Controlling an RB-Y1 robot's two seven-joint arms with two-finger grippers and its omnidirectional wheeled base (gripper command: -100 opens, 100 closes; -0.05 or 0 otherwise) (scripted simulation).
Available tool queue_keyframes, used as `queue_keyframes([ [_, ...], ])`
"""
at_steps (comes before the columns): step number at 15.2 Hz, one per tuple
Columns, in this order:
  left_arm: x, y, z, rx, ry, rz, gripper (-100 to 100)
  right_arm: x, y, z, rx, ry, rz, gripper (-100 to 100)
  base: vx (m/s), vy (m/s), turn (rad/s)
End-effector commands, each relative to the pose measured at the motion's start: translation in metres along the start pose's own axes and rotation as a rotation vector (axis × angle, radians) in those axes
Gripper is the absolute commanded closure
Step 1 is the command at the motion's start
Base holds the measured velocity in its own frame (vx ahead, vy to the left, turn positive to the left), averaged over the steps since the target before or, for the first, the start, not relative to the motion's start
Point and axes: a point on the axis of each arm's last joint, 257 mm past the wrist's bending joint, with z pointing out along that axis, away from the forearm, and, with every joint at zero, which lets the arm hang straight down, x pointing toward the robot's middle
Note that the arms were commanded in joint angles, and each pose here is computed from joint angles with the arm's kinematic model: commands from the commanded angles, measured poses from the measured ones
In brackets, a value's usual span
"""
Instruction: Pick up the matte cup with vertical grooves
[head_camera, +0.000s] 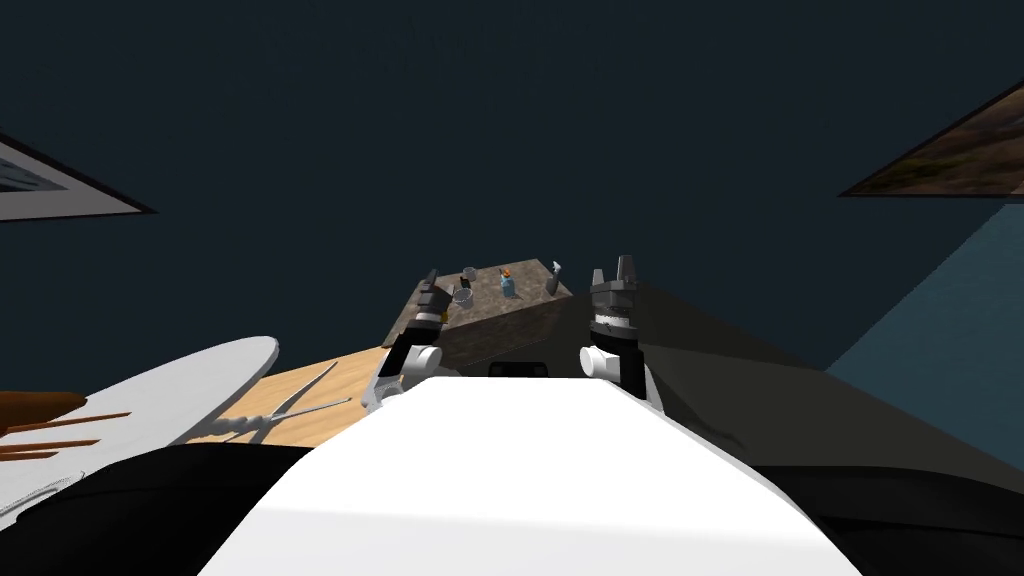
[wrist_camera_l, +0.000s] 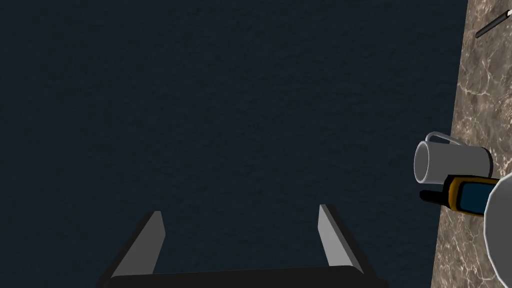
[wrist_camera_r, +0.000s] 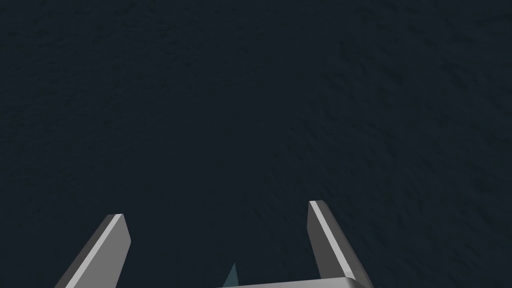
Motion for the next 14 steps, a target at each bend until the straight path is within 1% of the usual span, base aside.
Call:
queue_keyframes([
  [1, -0.002, 0.010, 0.001, -0.042, -0.003, -0.003, -100, 0.000, 0.000, 0.000, 0.000, 0.000, 0.000, 0, -0.003, 0.005, -0.034],
  [2, -0.002, 0.010, 0.001, -0.042, -0.003, -0.003, -100, 0.000, 0.000, 0.000, 0.000, 0.000, 0.000, 0, -0.002, 0.003, 0.010],
  [3, -0.007, 0.017, 0.004, -0.074, -0.001, -0.010, -100, 0.000, 0.000, 0.000, 0.000, 0.000, 0.000, 0, -0.003, 0.000, -0.085],
  [5, -0.008, 0.024, 0.004, -0.102, -0.005, -0.010, -100, 0.000, 0.000, 0.000, 0.000, 0.000, 0.000, 0, -0.004, 0.003, -0.077],
  [6, -0.012, 0.030, 0.007, -0.127, -0.004, -0.017, -100, 0.000, 0.000, 0.000, 0.000, 0.000, 0.000, 0, -0.004, 0.002, -0.114],
  [8, -0.014, 0.039, 0.005, -0.163, -0.009, -0.017, -100, 0.000, 0.000, 0.000, 0.000, 0.000, 0.000, 0, -0.004, 0.005, -0.075],
  [9, -0.019, 0.043, 0.009, -0.182, -0.009, -0.026, -100, 0.000, 0.000, 0.000, 0.000, 0.000, 0.000, 0, -0.004, 0.004, -0.087],
  [11, -0.020, 0.054, 0.006, -0.226, -0.015, -0.026, -100, 0.000, 0.000, 0.000, 0.000, 0.000, 0.000, 0, -0.004, 0.005, -0.080],
  [12, -0.020, 0.054, 0.006, -0.226, -0.015, -0.026, -100, 0.000, 0.000, 0.000, 0.000, 0.000, 0.000, 0, 0.000, 0.000, 0.000],
  [13, -0.026, 0.060, 0.009, -0.254, -0.019, -0.035, -100, 0.000, 0.000, 0.000, 0.000, 0.000, 0.000, 0, -0.003, 0.000, -0.099],
  [14, -0.026, 0.064, 0.008, -0.270, -0.021, -0.035, -100, 0.000, 0.000, 0.000, 0.000, 0.000, 0.000, 0, -0.004, 0.003, -0.128],
])
